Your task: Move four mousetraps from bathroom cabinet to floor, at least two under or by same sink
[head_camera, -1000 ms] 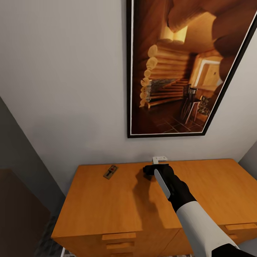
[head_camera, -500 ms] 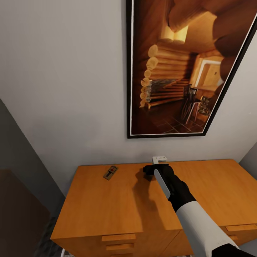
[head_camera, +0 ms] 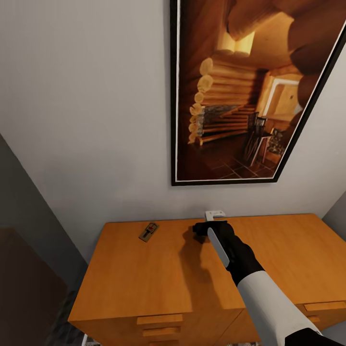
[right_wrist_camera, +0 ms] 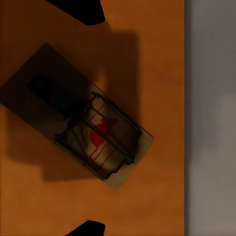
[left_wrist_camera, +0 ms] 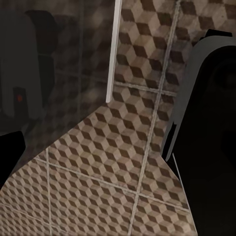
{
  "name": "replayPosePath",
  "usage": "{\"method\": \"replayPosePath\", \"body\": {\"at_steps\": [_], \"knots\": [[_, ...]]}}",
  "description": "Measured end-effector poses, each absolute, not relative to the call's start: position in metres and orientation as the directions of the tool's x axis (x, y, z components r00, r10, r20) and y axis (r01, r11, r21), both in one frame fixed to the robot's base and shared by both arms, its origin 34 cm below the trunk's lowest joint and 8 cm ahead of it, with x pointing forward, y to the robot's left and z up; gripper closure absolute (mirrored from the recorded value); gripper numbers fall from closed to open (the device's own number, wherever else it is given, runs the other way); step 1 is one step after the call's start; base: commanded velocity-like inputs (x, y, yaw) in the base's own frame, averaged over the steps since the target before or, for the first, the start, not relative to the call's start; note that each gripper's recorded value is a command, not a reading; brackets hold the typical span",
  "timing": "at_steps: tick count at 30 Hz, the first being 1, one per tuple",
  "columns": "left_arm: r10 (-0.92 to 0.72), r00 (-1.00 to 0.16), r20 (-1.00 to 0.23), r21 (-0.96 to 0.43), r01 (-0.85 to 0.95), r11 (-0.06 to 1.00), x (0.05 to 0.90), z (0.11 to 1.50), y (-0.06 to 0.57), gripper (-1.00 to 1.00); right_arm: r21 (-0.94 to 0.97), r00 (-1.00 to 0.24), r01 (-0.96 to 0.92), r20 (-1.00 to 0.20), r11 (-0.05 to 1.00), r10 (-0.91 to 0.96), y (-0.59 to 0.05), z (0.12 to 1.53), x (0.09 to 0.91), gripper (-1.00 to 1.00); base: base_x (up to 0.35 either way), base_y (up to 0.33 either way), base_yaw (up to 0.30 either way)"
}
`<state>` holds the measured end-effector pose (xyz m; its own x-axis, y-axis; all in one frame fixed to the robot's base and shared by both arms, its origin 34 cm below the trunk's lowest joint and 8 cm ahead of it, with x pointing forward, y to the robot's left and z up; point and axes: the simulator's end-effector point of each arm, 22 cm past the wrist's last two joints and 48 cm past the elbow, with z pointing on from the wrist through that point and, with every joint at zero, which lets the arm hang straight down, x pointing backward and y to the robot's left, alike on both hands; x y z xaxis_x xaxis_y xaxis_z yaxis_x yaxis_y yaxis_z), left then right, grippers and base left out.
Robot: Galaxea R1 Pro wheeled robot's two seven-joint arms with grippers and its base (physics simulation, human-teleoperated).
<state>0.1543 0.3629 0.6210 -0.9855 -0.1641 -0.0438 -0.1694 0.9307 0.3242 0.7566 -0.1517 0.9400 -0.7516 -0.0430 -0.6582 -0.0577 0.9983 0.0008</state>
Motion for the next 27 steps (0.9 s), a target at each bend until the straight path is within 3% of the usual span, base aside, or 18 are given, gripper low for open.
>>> {"method": "replayPosePath", "body": {"at_steps": [27], "knots": [[-0.164, -0.986, -0.013, 0.329, -0.159, 0.931, 0.143, 0.620, 0.363, -1.00, 0.003, -0.773, -0.058, -0.633, 0.998, -0.043, -0.152, 0.919, 0.754, -1.00, 0.000, 0.000, 0.000]]}}
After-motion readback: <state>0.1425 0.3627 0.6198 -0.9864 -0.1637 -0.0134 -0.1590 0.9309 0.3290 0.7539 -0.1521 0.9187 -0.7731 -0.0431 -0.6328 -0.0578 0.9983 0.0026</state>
